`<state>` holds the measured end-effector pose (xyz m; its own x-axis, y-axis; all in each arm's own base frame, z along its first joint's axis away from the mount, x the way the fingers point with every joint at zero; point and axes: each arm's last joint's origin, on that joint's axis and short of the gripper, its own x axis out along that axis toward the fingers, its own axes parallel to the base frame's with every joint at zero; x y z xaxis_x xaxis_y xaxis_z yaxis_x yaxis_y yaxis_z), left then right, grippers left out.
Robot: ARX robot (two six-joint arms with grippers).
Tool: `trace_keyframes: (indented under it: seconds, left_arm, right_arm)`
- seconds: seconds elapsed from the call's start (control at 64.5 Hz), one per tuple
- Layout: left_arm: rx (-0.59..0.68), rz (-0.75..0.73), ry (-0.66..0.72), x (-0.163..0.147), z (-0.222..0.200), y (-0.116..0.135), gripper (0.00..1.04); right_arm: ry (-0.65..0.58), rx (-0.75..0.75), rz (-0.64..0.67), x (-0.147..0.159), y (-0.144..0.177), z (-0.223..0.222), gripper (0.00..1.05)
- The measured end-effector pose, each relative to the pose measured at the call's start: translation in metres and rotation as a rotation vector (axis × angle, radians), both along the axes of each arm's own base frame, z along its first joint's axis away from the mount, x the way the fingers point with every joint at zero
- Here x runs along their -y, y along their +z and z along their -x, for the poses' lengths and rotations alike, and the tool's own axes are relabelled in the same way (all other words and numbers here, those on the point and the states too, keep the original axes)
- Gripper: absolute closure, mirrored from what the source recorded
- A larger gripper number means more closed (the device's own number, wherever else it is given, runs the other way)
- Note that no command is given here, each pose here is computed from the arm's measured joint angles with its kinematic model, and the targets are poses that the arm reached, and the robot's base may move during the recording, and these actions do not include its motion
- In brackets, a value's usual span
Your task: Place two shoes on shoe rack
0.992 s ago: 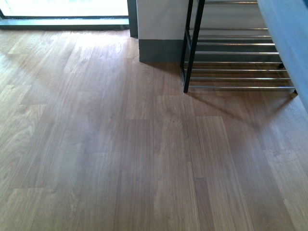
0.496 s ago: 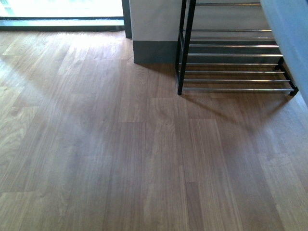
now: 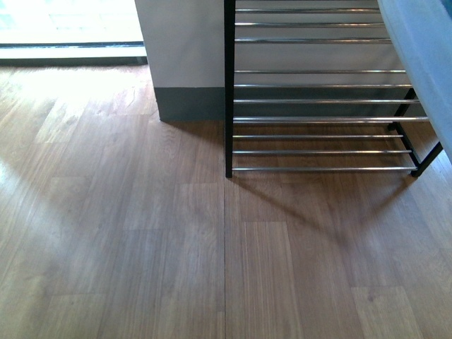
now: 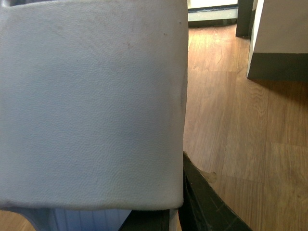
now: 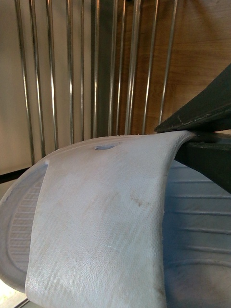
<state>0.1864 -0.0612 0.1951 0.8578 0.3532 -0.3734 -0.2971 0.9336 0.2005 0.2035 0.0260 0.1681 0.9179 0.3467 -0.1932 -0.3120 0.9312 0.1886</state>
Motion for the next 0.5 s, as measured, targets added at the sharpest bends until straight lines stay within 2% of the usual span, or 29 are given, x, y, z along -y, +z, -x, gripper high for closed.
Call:
trace_keyframes:
  seconds: [0.496]
  left_arm:
    - [-0.001,0.000,0.000,0.0000,-0.0001,-0.0001,1.03]
  right_arm:
    - [0.001,0.000,0.000,-0.0001,0.0000,-0.0001,1.03]
